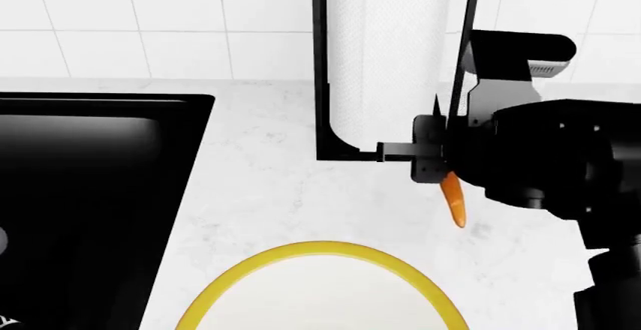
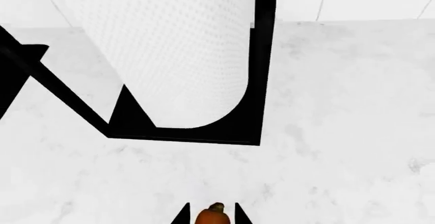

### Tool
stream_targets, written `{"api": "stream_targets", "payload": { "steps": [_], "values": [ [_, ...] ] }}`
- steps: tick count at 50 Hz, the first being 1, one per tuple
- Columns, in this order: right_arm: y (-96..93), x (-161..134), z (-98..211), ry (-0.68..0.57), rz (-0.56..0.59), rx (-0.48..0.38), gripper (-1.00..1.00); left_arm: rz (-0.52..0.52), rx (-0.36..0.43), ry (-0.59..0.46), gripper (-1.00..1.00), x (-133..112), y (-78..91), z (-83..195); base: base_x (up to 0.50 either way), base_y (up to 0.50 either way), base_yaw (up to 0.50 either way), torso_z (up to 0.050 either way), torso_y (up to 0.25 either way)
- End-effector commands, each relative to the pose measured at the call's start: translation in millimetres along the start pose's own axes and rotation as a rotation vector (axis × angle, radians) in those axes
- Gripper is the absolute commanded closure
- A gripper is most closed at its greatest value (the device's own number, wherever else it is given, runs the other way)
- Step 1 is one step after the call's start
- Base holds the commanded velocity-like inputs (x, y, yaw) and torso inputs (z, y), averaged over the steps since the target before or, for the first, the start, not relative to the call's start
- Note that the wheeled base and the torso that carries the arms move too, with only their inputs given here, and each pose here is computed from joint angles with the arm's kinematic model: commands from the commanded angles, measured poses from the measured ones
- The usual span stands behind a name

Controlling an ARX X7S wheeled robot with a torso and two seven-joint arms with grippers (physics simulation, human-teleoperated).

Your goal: There is a mixed pile of frozen fruits and vegetables on the counter. Locate all the frozen vegetables and place the items in a bowl on the counter. Take all the frozen fruits and defrost them in a running sink.

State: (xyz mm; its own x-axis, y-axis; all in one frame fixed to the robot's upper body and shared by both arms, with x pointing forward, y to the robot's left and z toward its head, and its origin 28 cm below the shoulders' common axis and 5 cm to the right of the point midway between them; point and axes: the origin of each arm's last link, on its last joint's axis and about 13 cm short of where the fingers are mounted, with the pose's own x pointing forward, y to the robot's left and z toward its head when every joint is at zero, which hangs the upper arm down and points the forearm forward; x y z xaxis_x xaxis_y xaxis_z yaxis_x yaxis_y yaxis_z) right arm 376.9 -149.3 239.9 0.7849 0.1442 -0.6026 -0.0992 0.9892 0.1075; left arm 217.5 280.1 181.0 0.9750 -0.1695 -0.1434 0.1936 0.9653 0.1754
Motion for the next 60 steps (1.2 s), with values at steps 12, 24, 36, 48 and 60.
{"api": "stream_targets", "payload": {
  "steps": [12,24,36,48,60],
  "values": [
    [16.3,-82,-19,-0.131,0.125,-0.141,1.00,0.006,-0.003,-0.016,-1.00,-4,1.6,8,0.00,0.00,0.00,0.000,0.000],
    [23.2,-110,-44,-0.167,0.179,-0.165,1.00,0.017,-0.007,-0.021,-1.00,-7,2.4,9,0.00,0.00,0.00,0.000,0.000],
    [21.1,-124,-68,-0.204,0.201,-0.177,1.00,0.023,-0.005,-0.028,-1.00,-12,3.9,13,0.00,0.00,0.00,0.000,0.000],
    [25.1,-126,-73,-0.207,0.212,-0.202,1.00,0.022,-0.006,-0.032,-1.00,-21,6.1,13,0.00,0.00,0.00,0.000,0.000],
    [36.1,-108,-88,-0.163,0.254,-0.252,1.00,0.011,-0.006,-0.038,-1.00,-20,3.8,14,0.00,0.00,0.00,0.000,0.000]
  ]
}}
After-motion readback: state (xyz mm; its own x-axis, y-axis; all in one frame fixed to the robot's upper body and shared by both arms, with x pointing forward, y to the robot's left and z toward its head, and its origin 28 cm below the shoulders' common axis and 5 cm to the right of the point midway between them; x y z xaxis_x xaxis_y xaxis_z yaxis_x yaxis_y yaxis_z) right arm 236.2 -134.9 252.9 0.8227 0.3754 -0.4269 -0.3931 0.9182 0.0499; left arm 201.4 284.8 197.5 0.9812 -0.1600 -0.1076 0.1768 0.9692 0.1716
